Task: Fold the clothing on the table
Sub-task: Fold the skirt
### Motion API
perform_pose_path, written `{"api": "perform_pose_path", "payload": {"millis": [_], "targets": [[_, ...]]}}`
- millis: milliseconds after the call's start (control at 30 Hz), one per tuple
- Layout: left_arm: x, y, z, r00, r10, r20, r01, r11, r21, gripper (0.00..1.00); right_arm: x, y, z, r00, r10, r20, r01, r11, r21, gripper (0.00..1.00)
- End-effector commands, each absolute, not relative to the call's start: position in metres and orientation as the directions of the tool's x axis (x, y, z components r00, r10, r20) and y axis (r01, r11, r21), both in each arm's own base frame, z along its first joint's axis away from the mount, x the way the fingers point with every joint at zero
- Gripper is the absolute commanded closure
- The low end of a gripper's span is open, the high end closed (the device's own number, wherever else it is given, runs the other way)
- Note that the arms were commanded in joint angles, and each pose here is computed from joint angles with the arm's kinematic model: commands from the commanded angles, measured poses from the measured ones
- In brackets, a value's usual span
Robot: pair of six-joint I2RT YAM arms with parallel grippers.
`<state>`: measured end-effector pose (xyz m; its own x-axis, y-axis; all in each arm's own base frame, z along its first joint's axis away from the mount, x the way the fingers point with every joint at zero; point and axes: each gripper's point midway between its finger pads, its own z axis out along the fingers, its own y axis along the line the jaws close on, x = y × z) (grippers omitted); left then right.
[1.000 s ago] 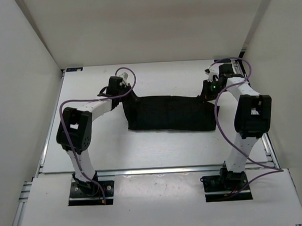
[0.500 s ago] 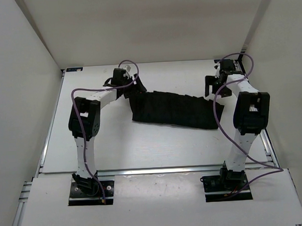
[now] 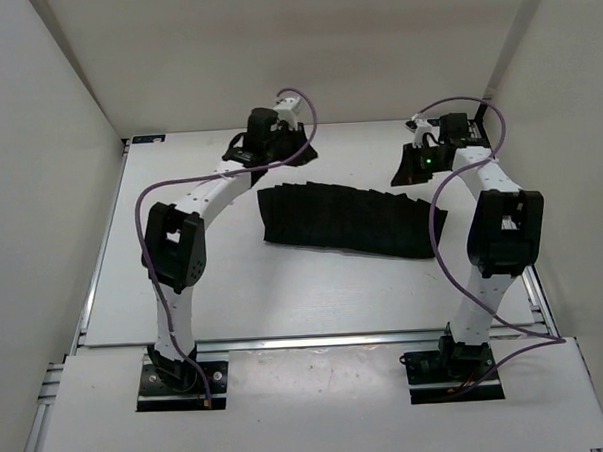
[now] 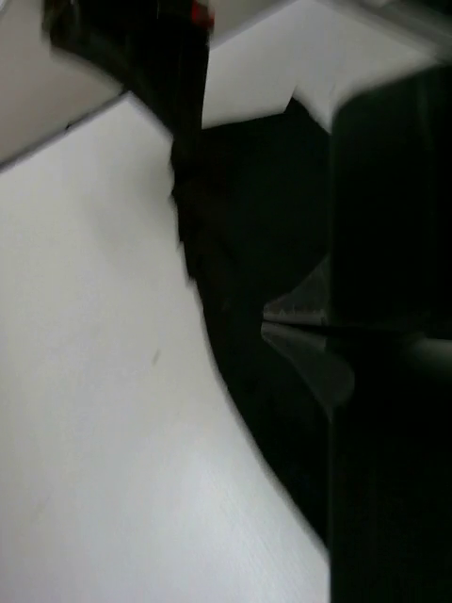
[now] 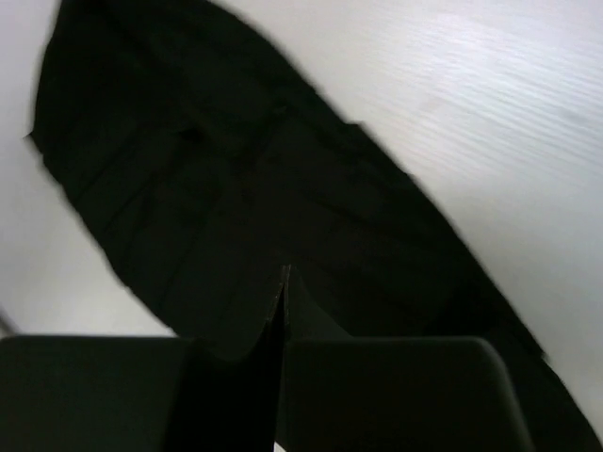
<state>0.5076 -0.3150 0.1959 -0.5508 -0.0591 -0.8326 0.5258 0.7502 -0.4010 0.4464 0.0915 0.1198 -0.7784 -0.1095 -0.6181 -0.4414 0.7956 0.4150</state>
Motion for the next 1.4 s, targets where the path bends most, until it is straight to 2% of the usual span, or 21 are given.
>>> {"api": "perform_pose_path", "payload": {"millis": [0,33,100,200,267,367,400,433,467,500,533,567,667,700,800,900,967,1033,1167,1267,1367], "targets": [[0.469,-0.345,0.156,-0.719,0.02,-0.695,0.571,0.587,-0.574,0.96,0.42,0.147,0.121,-0.777,-0.172,-0.606,-0.585,0.551,0.595,1.0],[0.463,-0.345,0.145,-0.749,0.023,-0.663,0.55,0.58,-0.601,1.0,0.415,0.156,0.114,-0.783,-0.199,-0.59,-0.592,0.533,0.605,1.0],[0.459,-0.34,0.121,-0.794,-0.002,-0.608,0.496,0.576,-0.65,1.0,0.412,0.163,0.104,-0.791,-0.228,-0.568,-0.592,0.523,0.614,1.0],[0.46,-0.322,0.092,-0.841,-0.031,-0.54,0.408,0.62,-0.67,1.0,0.41,0.164,0.075,-0.84,-0.229,-0.492,-0.525,0.571,0.631,1.0],[0.46,-0.316,0.072,-0.859,-0.019,-0.511,0.382,0.64,-0.666,1.0,0.405,0.16,0.058,-0.872,-0.216,-0.439,-0.473,0.6,0.645,1.0],[0.472,-0.312,0.074,-0.856,-0.038,-0.515,0.373,0.644,-0.668,1.0,0.412,0.158,0.055,-0.871,-0.21,-0.444,-0.466,0.64,0.611,1.0],[0.478,-0.31,0.076,-0.854,-0.046,-0.517,0.369,0.648,-0.667,1.0,0.418,0.154,0.061,-0.866,-0.202,-0.457,-0.466,0.656,0.593,0.92],[0.485,-0.312,0.083,-0.852,-0.051,-0.521,0.371,0.643,-0.669,1.0,0.423,0.153,0.067,-0.855,-0.206,-0.477,-0.481,0.661,0.577,0.68],[0.491,-0.311,0.085,-0.848,-0.052,-0.527,0.372,0.649,-0.664,1.0,0.429,0.153,0.075,-0.841,-0.209,-0.498,-0.496,0.665,0.559,0.56],[0.499,-0.311,0.091,-0.849,-0.055,-0.525,0.365,0.656,-0.66,0.99,0.434,0.151,0.081,-0.828,-0.212,-0.519,-0.508,0.676,0.534,0.38],[0.51,-0.309,0.096,-0.846,-0.052,-0.531,0.362,0.677,-0.641,0.99,0.438,0.149,0.089,-0.814,-0.212,-0.541,-0.518,0.685,0.512,0.29],[0.514,-0.309,0.096,-0.842,-0.044,-0.538,0.364,0.69,-0.625,0.95,0.442,0.147,0.092,-0.803,-0.219,-0.554,-0.518,0.715,0.469,0.27],[0.539,-0.303,0.106,-0.832,-0.037,-0.554,0.353,0.734,-0.58,0.85,0.447,0.136,0.083,-0.777,-0.274,-0.567,-0.516,0.794,0.323,0.24],[0.535,-0.305,0.095,-0.852,-0.023,-0.523,0.34,0.736,-0.586,0.82,0.447,0.126,0.075,-0.774,-0.301,-0.557,-0.506,0.823,0.258,0.24],[0.548,-0.304,0.106,-0.842,-0.028,-0.539,0.349,0.733,-0.584,0.83,0.449,0.114,0.069,-0.752,-0.354,-0.556,-0.503,0.854,0.135,0.25],[0.553,-0.3,0.12,-0.806,0.001,-0.591,0.379,0.768,-0.516,0.79,0.452,0.103,0.074,-0.756,-0.327,-0.568,-0.475,0.87,0.131,0.26],[0.548,-0.29,0.12,-0.79,0.048,-0.611,0.393,0.804,-0.446,0.72,0.453,0.091,0.075,-0.764,-0.307,-0.567,-0.448,0.885,0.124,0.26],[0.545,-0.275,0.112,-0.759,0.136,-0.637,0.428,0.841,-0.33,0.55,0.449,0.081,0.069,-0.775,-0.315,-0.548,-0.433,0.896,0.097,0.26],[0.534,-0.255,0.093,-0.798,0.171,-0.578,0.387,0.88,-0.274,0.36,0.446,0.065,0.064,-0.791,-0.293,-0.536,-0.402,0.91,0.096,0.26],[0.538,-0.249,0.094,-0.779,0.203,-0.593,0.389,0.899,-0.203,0.25,0.441,0.06,0.057,-0.806,-0.285,-0.518,-0.392,0.914,0.106,0.26],[0.54,-0.243,0.095,-0.777,0.201,-0.596,0.374,0.91,-0.181,0.21,0.44,0.059,0.058,-0.808,-0.272,-0.523,-0.384,0.916,0.116,0.26]]}}
